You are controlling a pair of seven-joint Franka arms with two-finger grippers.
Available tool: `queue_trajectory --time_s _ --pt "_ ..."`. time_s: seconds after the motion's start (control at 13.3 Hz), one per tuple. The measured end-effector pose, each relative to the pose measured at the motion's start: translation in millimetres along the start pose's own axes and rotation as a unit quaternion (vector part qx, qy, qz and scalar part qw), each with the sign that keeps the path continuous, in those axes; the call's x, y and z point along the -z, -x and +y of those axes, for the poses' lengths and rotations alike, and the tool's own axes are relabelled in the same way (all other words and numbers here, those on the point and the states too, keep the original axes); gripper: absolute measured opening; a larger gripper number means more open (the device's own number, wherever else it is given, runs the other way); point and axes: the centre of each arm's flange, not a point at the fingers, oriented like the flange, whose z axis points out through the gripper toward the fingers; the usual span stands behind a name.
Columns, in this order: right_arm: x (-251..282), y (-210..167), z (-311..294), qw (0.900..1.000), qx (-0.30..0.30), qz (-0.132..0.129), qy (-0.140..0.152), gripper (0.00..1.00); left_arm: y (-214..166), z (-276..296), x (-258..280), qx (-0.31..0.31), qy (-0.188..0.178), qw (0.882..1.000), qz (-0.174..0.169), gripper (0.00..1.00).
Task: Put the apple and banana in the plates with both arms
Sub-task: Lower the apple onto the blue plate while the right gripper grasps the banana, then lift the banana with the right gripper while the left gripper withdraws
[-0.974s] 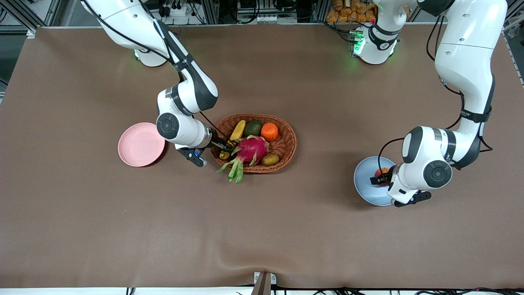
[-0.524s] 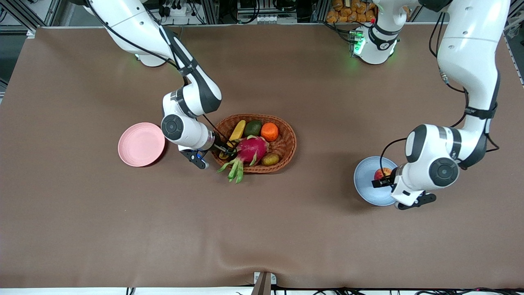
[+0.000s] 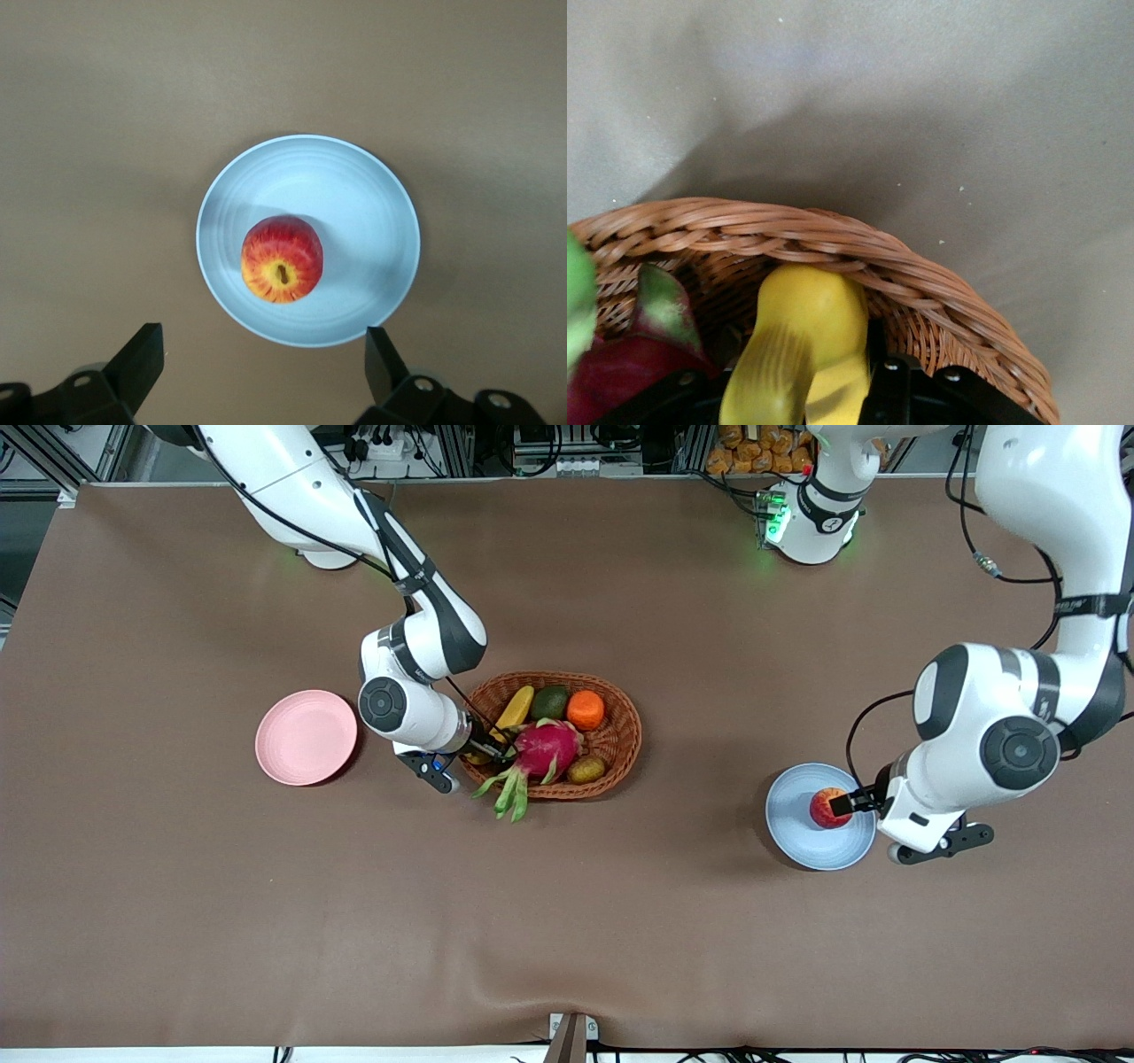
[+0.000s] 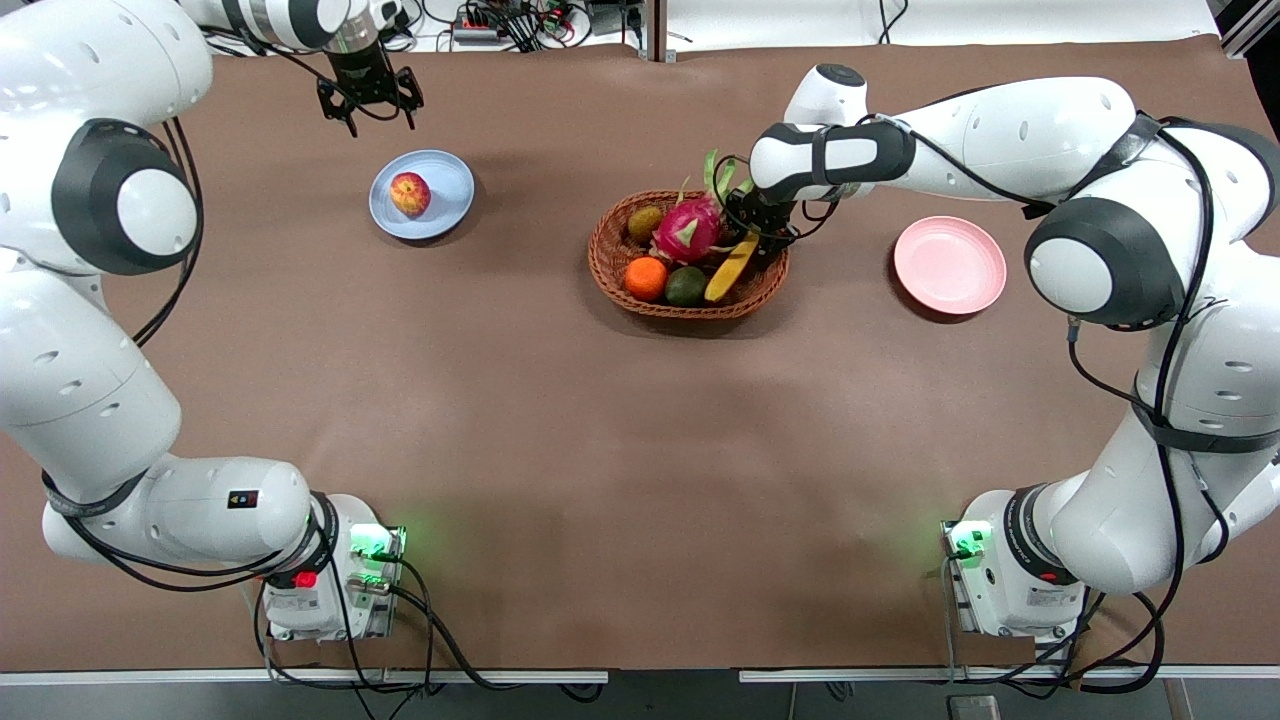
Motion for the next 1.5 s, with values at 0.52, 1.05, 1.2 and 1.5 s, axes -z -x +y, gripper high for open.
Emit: queue_trajectory --time_s 0.52,1.05,1.2,1.5 --pt "25.4 2.8 -11.8 0.998 0.013 -0.037 0.039 0.37 34.2 7.3 90.3 -0.007 0.014 1.0 0.018 1.0" --pt "127.7 -34.5 -8.2 0.987 0.08 -0.041 0.133 0.37 75.2 -11.1 195.6 0.002 0.029 0.998 0.049 1.0" --pt "141.4 -72.2 15.3 0.981 0.124 -0.035 0.145 0.37 90.2 -15.2 214.5 -0.014 0.025 0.998 0.052 1.0" --pt "176.0 -172.7 96.0 0.964 0.219 -0.045 0.144 0.37 114.3 -23.1 243.1 -0.046 0.018 0.997 0.06 1.0"
